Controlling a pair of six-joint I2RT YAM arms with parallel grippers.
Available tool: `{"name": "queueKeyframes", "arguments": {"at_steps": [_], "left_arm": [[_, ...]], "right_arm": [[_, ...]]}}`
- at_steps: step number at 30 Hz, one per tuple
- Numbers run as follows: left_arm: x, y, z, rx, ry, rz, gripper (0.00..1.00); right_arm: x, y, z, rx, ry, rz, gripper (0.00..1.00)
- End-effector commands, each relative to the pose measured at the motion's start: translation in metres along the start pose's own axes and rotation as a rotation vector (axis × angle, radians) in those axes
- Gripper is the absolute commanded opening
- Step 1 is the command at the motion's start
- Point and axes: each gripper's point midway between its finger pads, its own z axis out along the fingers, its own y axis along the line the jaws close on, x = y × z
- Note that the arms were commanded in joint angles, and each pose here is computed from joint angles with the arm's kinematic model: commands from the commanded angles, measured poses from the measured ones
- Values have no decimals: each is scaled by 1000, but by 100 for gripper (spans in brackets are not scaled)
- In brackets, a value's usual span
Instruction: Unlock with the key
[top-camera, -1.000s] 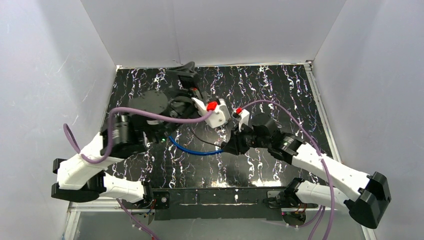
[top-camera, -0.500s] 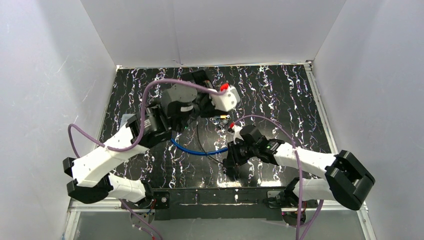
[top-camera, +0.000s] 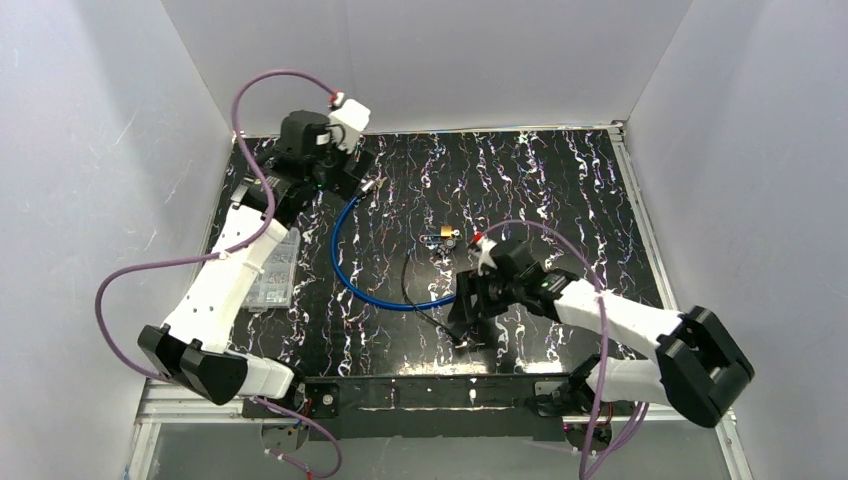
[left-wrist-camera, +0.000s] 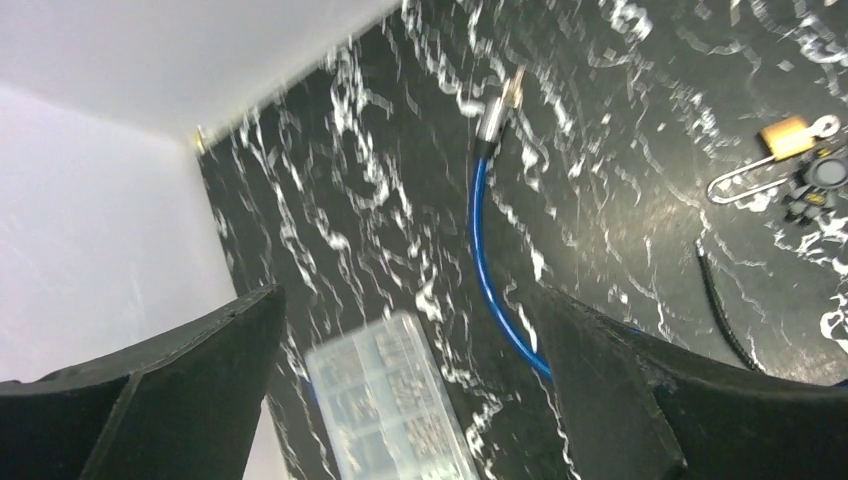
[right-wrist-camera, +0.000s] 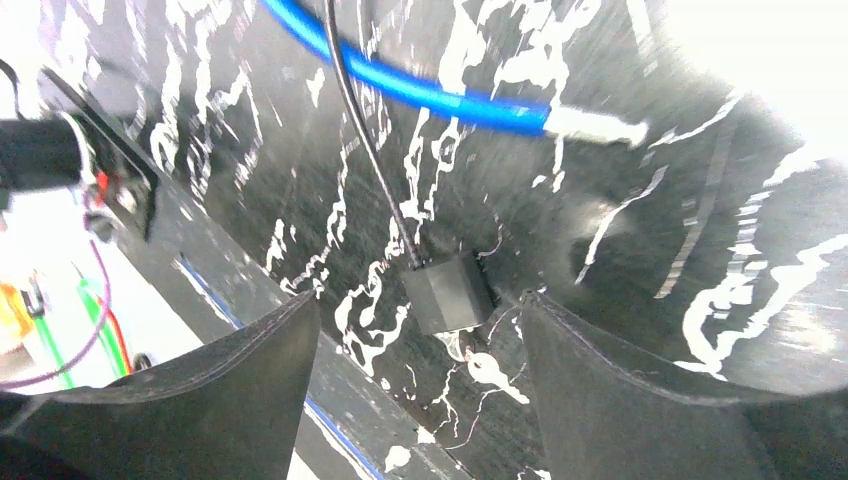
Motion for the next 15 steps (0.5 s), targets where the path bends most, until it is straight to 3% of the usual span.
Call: {"name": "queueKeyframes", "arguments": {"at_steps": [1,5,9,12,15], "left_arm": [[52,9,-5,38,74,-242,98],[104,18,8,4,133,-366,98],[146,21,20,-6,206,-469,98],[165,22,29,-19,215,-554,98],[181,12,38,-15,208,-587,98]], "right_arm": [[-72,10,-51,11,-222,-18,81],[-121,-6,-107,141,-419,-17,83],[-164,-61,-179,443,-687,137,84],[-170,-114,-226,696,-893,297,85],[-163,-156,-259,919,-1040,357,83]]}}
